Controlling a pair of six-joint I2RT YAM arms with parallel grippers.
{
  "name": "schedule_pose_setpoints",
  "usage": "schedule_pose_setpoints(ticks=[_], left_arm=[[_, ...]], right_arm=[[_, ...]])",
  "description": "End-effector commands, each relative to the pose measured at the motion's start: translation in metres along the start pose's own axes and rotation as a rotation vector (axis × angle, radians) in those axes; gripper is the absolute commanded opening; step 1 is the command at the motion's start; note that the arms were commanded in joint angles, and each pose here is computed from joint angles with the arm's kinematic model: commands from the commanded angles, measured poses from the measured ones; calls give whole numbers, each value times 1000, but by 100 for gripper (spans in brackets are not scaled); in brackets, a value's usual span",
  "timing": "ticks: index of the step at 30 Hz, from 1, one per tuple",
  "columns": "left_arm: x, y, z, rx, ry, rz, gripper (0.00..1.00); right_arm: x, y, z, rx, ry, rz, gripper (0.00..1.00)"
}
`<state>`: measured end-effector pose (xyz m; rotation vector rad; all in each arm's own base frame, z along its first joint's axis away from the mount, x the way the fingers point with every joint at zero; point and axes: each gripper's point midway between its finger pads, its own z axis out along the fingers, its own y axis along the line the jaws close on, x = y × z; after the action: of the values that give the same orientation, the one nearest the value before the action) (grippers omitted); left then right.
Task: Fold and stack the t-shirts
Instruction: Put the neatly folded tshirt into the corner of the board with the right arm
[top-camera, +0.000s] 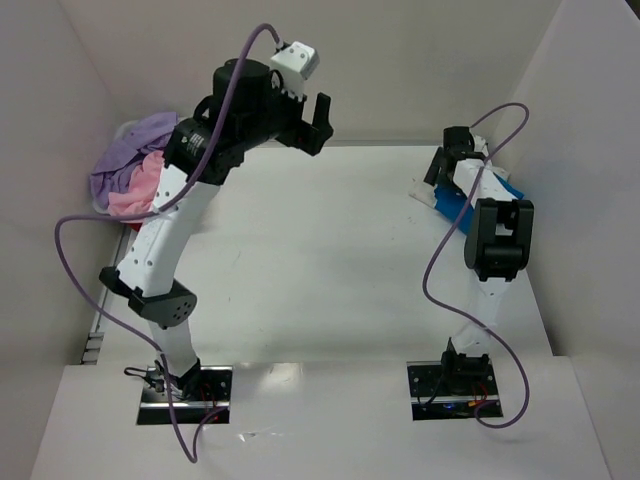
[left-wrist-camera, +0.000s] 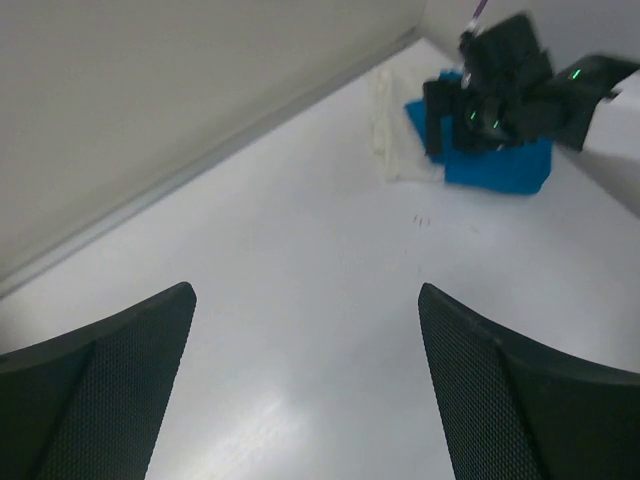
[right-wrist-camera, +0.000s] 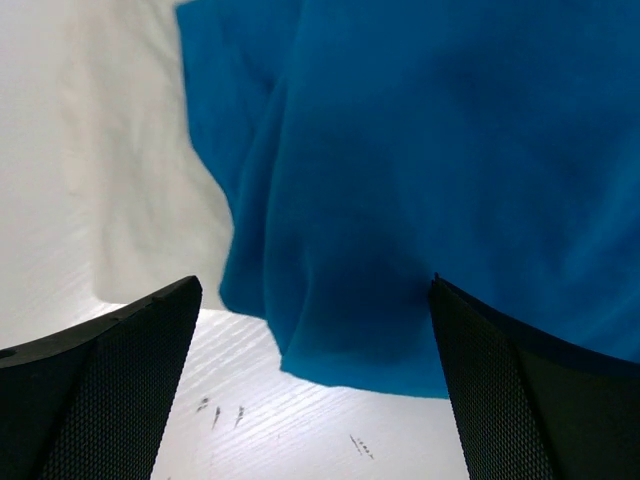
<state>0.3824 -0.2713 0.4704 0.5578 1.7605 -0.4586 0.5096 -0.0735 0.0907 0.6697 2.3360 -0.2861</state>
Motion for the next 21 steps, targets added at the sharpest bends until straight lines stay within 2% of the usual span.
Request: schedule_pose_setpoints(ticks=[1, 2, 3, 4, 6, 9, 13, 14, 18, 20, 21], left_arm=[[26, 13, 3, -80, 52, -31, 100], [60, 13, 14, -83, 126, -43, 100], [66, 14, 12, -96, 120, -60, 100], [47, 13, -4, -93, 30, -71, 100], [69, 27, -3, -120, 34, -110, 100], [67, 36, -25, -108, -10, -132, 100], [80, 41, -34, -119, 8, -109, 100], [87, 41, -32, -120, 25, -100, 100], [91, 41, -39, -120, 28, -88, 100], [90, 41, -42, -120, 19, -88, 100], [91, 39, -43, -109, 13, -87, 100]], right_arm=[[-13, -10, 0, 73, -29, 40, 100], [-5, -8, 3, 86, -20, 25, 100], [-6, -10, 3, 97, -25, 34, 100], [-3, -12, 7, 114, -21, 29, 100], [3, -18, 12, 147, -11, 18, 100], [7, -22, 19, 181, -7, 27, 100], [9, -27, 25, 220, -14, 30, 91], [8, -28, 24, 230, -19, 29, 85], [11, -27, 30, 234, -10, 25, 81], [13, -27, 34, 234, -9, 16, 73], [13, -27, 34, 234, -9, 15, 62]])
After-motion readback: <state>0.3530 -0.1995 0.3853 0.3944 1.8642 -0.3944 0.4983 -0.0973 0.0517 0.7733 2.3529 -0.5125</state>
